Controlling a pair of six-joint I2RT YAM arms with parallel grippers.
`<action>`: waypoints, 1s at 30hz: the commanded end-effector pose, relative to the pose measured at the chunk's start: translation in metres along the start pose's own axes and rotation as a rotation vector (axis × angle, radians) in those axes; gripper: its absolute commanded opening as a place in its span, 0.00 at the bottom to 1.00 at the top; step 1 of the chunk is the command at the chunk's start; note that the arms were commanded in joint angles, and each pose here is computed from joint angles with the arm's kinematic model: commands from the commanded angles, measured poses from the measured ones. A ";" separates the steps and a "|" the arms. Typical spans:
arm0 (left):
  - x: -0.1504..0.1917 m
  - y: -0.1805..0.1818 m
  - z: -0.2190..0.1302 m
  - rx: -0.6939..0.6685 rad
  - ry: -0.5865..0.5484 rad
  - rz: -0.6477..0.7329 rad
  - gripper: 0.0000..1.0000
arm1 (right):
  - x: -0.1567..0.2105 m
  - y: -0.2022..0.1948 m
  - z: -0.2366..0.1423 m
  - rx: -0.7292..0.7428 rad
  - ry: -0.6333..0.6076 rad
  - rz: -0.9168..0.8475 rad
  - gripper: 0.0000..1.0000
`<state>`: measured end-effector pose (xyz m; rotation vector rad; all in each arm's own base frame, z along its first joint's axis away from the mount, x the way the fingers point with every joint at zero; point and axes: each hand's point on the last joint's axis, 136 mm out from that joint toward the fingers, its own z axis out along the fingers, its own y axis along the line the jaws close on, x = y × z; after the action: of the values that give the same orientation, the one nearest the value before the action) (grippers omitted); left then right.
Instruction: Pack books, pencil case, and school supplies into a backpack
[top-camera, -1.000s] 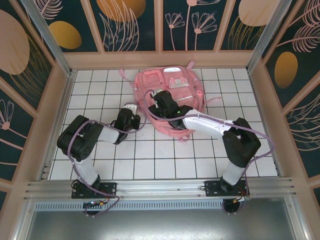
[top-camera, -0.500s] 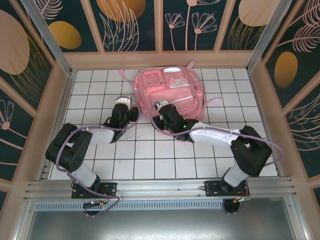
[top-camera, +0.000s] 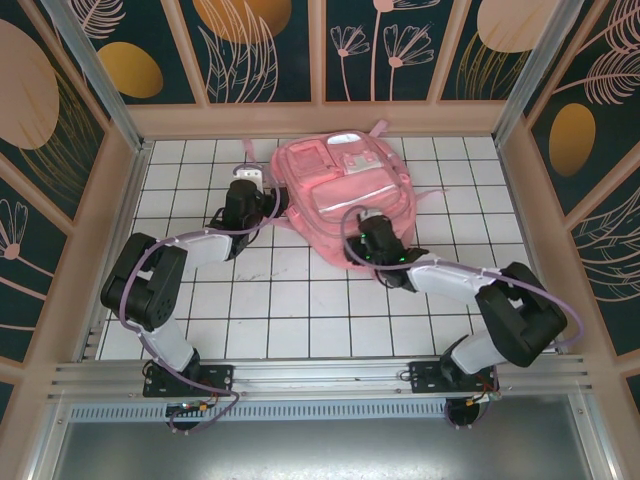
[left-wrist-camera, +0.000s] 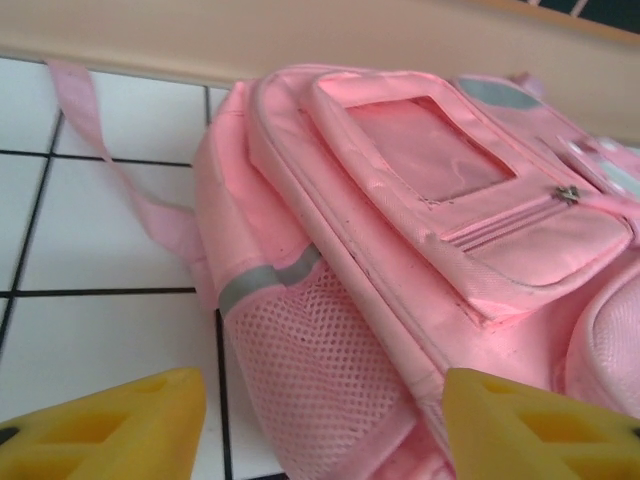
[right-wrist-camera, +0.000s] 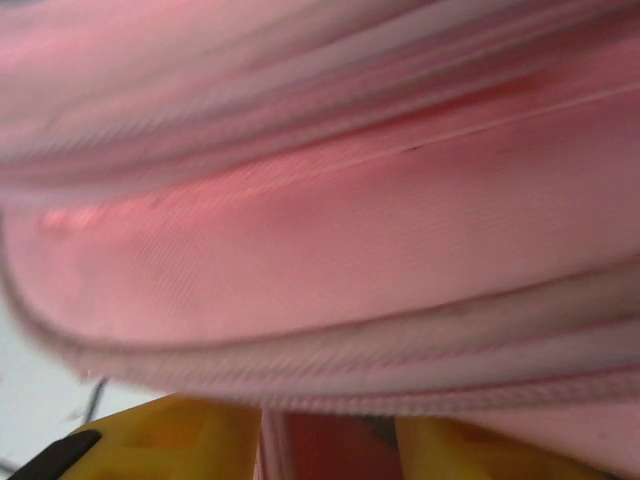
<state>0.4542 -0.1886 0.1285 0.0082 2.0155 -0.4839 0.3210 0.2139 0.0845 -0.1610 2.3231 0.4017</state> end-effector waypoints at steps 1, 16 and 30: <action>0.010 -0.018 0.005 0.097 0.072 -0.025 0.67 | -0.019 -0.044 -0.008 0.117 -0.068 0.055 0.41; 0.029 -0.070 0.021 0.254 0.239 -0.325 0.54 | -0.067 -0.066 -0.046 0.121 -0.259 0.072 0.44; 0.052 -0.079 0.047 0.194 0.327 -0.497 0.54 | -0.002 0.035 -0.063 -0.099 -0.381 0.007 0.49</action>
<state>0.4466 -0.2831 0.0947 -0.2578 2.2657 -1.0184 0.2729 0.2179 0.1270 -0.1885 2.0283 0.4549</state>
